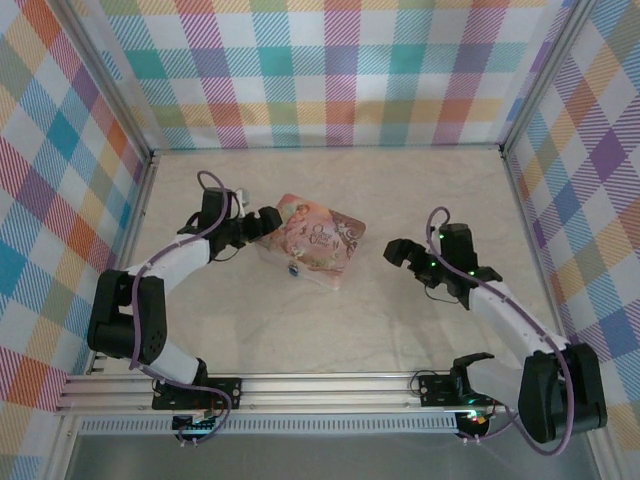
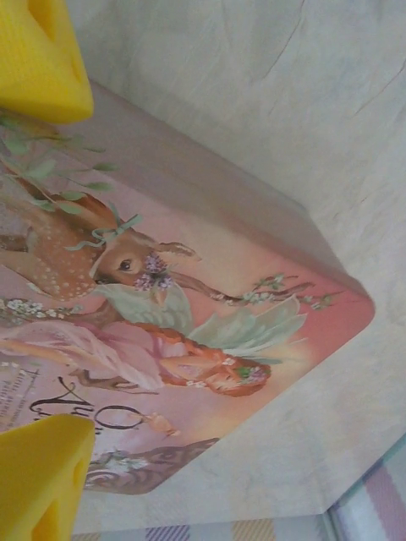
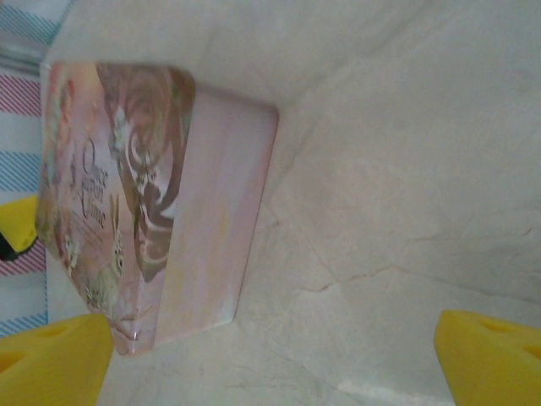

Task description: Unlock a padlock with a key

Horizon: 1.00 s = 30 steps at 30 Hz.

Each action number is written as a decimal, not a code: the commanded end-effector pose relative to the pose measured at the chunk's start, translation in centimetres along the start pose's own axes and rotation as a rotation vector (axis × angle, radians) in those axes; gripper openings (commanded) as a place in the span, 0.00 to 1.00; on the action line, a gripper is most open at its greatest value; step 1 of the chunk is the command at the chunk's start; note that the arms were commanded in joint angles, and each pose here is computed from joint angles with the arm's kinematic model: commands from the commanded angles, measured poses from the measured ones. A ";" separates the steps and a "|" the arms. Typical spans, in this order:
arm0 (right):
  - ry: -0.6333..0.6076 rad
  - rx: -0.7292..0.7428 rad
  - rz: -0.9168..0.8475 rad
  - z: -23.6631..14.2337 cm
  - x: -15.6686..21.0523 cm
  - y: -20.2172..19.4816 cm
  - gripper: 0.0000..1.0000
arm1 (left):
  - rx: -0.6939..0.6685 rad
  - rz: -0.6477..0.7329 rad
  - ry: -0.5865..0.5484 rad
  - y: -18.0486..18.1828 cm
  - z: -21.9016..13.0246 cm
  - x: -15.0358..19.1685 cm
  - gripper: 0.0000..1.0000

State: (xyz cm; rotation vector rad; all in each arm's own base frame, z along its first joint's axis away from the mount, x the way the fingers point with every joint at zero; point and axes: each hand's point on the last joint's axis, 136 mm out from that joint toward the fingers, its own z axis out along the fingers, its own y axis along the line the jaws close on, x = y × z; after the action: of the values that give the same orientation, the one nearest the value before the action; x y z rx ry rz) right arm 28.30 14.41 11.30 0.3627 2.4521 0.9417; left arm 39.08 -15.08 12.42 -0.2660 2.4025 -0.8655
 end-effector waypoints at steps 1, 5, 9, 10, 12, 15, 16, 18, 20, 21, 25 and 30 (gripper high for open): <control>0.030 -0.036 -0.008 0.8 -0.2 2.4 0.94 | 0.047 0.020 0.067 -1.7 -0.4 2.8 0.88; 0.068 -0.036 -0.024 2.3 0.3 3.4 0.90 | 0.062 0.048 0.074 -3.1 -0.9 4.4 0.87; 0.095 -0.031 -0.036 3.6 0.2 4.1 0.86 | 0.076 0.068 0.085 -4.3 -1.4 5.7 0.85; 0.099 -0.025 -0.037 3.9 0.1 4.2 0.85 | 0.079 0.071 0.087 -4.5 -1.5 6.0 0.85; 0.108 -0.020 -0.044 4.5 -0.2 4.4 0.83 | 0.082 0.078 0.089 -4.9 -1.6 6.6 0.84; 0.124 -0.010 -0.045 5.5 -0.6 4.7 0.80 | 0.086 0.084 0.093 -5.4 -1.6 7.2 0.84; 0.125 -0.004 -0.047 5.8 -0.9 4.7 0.79 | 0.088 0.083 0.093 -5.5 -1.5 7.3 0.84; 0.132 0.005 -0.051 6.5 -1.2 4.8 0.79 | 0.088 0.083 0.091 -5.7 -1.2 7.5 0.84; 0.137 0.014 -0.056 7.3 -1.7 4.8 0.78 | 0.083 0.079 0.093 -5.6 -0.7 7.5 0.83; 0.142 0.019 -0.059 7.6 -1.8 4.8 0.77 | 0.084 0.078 0.092 -5.7 -0.5 7.3 0.82; 0.145 0.037 -0.077 8.6 -2.7 4.9 0.77 | 0.073 0.084 0.073 -6.0 0.2 6.6 0.82; 0.142 0.048 -0.100 9.7 -3.8 5.4 0.77 | 0.059 0.089 0.055 -6.2 0.9 5.6 0.82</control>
State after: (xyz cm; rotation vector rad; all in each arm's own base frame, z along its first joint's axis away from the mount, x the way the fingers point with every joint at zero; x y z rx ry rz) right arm 36.45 21.15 9.50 0.2553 2.6022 0.8702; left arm 34.47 -21.10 12.91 -0.1316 2.4284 -0.8894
